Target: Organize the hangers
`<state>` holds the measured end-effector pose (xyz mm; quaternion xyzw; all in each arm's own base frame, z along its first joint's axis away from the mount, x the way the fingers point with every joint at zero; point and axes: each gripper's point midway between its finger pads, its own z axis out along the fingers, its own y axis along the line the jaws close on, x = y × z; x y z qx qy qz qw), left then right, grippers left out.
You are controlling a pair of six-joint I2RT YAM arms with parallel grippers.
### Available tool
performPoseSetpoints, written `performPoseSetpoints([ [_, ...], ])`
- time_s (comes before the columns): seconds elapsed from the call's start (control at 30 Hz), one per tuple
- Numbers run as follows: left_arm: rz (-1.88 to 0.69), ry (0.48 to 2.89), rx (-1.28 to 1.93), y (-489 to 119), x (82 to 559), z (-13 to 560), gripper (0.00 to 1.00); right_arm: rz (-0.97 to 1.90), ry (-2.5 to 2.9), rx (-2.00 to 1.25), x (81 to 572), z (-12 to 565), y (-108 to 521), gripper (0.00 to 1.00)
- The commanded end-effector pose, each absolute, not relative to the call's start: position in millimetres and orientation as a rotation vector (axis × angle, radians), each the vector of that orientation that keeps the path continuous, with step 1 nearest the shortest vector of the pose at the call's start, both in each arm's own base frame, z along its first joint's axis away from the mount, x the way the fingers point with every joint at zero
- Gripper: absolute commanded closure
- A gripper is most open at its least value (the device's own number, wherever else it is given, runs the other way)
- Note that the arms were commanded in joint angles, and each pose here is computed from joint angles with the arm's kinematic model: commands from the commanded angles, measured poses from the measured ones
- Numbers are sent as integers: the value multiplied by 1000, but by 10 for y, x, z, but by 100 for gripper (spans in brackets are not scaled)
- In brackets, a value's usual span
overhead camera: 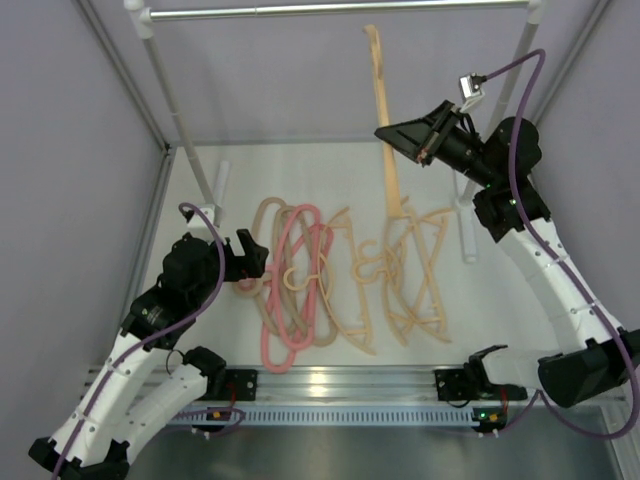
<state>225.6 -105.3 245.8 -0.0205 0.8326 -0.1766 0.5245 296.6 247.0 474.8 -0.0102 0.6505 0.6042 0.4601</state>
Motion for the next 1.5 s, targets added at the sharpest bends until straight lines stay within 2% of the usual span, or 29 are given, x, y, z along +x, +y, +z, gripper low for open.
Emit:
performPoseSetpoints([
  [0.0, -410, 1991, -65, -1026, 2268, 2441, 2, 1715, 1342, -168, 2748, 5481, 2416, 100],
  [0.43, -413, 1995, -64, -1034, 2269, 2434, 2, 1746, 1237, -111, 3068, 5940, 2243, 100],
  [1.47, -411, 1986, -69, -1017, 2263, 2448, 2, 1743, 1363, 127, 3812, 5387, 2186, 100],
])
